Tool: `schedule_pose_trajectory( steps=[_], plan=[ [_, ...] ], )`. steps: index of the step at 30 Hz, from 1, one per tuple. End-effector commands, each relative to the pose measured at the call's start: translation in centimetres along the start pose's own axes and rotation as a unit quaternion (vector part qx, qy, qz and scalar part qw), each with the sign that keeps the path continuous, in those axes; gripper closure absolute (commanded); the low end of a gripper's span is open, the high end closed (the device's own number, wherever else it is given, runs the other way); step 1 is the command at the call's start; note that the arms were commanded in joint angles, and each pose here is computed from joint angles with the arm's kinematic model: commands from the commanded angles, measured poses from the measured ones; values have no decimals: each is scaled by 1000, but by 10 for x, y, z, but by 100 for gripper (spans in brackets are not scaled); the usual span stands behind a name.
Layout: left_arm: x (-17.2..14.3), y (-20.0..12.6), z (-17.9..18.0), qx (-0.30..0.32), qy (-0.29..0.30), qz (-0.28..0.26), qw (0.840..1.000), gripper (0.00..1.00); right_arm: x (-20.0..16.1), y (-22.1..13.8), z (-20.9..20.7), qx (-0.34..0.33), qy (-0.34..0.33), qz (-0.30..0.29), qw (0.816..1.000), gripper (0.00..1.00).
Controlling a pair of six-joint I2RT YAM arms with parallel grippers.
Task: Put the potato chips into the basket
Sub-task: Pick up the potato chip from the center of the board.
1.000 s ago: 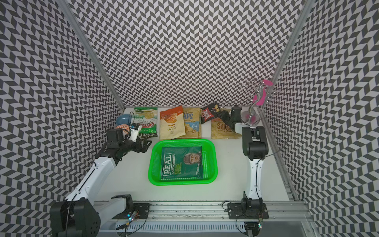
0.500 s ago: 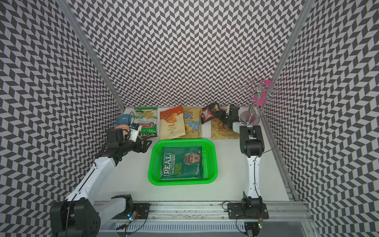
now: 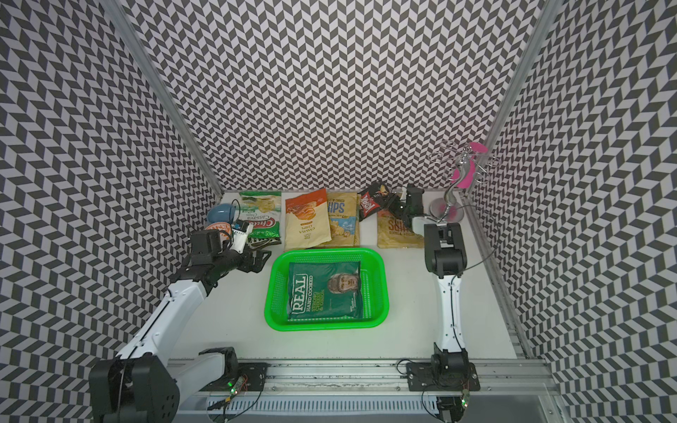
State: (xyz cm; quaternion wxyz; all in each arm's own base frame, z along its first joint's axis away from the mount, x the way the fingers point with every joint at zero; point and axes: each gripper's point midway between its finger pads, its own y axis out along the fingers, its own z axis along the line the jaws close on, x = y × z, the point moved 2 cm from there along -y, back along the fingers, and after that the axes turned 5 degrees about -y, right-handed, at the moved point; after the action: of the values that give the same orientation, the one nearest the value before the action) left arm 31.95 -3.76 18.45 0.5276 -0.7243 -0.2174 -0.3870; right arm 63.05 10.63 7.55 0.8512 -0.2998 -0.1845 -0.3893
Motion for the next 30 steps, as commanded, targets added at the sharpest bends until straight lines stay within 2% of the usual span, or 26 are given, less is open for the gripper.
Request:
schedule_pose_trajectory(
  steps=[1, 5, 9, 13, 17, 24, 30],
  plan=[
    [0, 0, 3, 7, 0, -5, 1000, 1, -10, 13, -5, 13, 6, 9, 1000, 44],
    [0, 0, 4, 9, 0, -5, 1000, 1, -9, 17, -1, 15, 1, 9, 1000, 53],
    [2, -1, 4, 10, 2, -7, 1000, 1, -9, 15, 2, 14, -3, 7, 1000, 77],
    [1, 0, 4, 10, 1, -6, 1000, 1, 2, 4, 17, 19, -15, -8, 1000, 94],
    [1, -1, 4, 10, 1, -6, 1000, 1, 22, -11, 39, 27, -30, -28, 999, 100],
    [2, -2, 4, 10, 1, -9, 1000, 1, 61, -55, 96, 56, -61, -65, 994, 100],
    [3, -3, 3, 11, 1, -12, 1000, 1, 77, -105, 141, 78, -89, -78, 990, 100]
  ],
)
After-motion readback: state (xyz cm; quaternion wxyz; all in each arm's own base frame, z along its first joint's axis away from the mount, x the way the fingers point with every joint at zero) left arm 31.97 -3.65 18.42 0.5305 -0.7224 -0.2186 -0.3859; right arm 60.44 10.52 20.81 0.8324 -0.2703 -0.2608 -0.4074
